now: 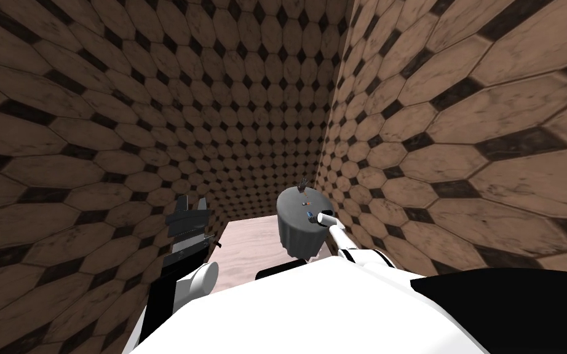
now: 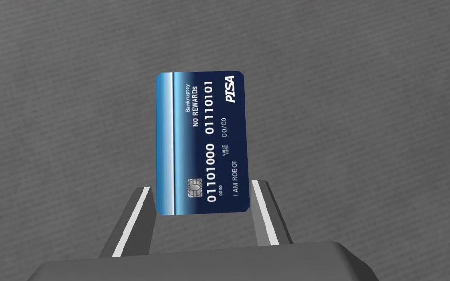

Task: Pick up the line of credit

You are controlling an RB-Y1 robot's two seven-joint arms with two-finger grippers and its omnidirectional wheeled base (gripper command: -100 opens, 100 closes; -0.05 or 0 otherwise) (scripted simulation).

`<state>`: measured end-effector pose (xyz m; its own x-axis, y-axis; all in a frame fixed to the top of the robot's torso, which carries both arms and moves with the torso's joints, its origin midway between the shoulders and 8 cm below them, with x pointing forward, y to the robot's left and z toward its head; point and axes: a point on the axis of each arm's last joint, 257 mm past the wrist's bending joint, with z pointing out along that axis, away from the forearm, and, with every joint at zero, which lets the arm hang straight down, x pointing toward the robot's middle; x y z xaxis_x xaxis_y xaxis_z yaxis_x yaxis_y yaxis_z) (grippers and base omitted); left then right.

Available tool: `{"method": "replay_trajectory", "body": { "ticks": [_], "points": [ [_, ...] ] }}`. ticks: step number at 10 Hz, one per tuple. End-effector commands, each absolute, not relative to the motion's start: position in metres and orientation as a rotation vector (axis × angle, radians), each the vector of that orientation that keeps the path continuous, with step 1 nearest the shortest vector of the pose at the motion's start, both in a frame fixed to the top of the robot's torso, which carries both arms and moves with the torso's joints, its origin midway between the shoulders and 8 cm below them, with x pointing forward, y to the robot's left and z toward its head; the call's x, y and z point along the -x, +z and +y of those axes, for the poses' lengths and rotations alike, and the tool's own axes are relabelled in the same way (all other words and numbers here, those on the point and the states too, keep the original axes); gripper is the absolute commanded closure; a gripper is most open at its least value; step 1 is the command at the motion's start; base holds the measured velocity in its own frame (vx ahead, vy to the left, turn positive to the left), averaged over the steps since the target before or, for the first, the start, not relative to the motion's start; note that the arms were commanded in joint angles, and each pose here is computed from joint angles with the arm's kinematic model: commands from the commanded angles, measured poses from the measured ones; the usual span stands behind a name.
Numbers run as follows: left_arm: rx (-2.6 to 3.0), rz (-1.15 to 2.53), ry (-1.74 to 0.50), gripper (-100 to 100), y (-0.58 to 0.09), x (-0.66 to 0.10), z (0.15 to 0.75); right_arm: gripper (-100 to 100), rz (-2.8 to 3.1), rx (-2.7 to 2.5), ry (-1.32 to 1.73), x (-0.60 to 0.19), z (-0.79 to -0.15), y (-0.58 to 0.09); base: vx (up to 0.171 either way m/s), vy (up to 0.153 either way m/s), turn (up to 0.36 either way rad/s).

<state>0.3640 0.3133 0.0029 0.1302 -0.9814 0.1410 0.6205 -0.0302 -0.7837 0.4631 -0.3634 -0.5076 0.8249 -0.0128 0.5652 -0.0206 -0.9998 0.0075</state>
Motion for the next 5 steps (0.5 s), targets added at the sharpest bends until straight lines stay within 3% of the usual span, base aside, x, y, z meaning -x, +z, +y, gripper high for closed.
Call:
{"method": "replay_trajectory", "body": {
  "ticks": [1, 2, 4, 5],
  "points": [
    [0.846, 0.549, -1.392, 0, 0.003, -0.364, 0.313, 0, -0.027, -2.988, 0.925, -0.463, -0.363, -0.508, 0.0, 0.0, 0.0],
    [0.846, 0.549, -1.392, 0, 0.003, -0.364, 0.313, 100, -0.03, -2.988, 0.925, -0.47, -0.37, -0.498, -0.063, 0.021, 0.023],
    [0.846, 0.549, -1.392, 0, 0.003, -0.364, 0.313, 100, -0.03, -2.985, 0.928, -0.472, -0.372, -0.496, -0.069, 0.032, 0.012],
    [0.846, 0.549, -1.392, 0, 0.003, -0.364, 0.313, 0, -0.031, -2.987, 0.927, -0.472, -0.372, -0.496, -0.007, 0.004, -0.001]
  ]
}}
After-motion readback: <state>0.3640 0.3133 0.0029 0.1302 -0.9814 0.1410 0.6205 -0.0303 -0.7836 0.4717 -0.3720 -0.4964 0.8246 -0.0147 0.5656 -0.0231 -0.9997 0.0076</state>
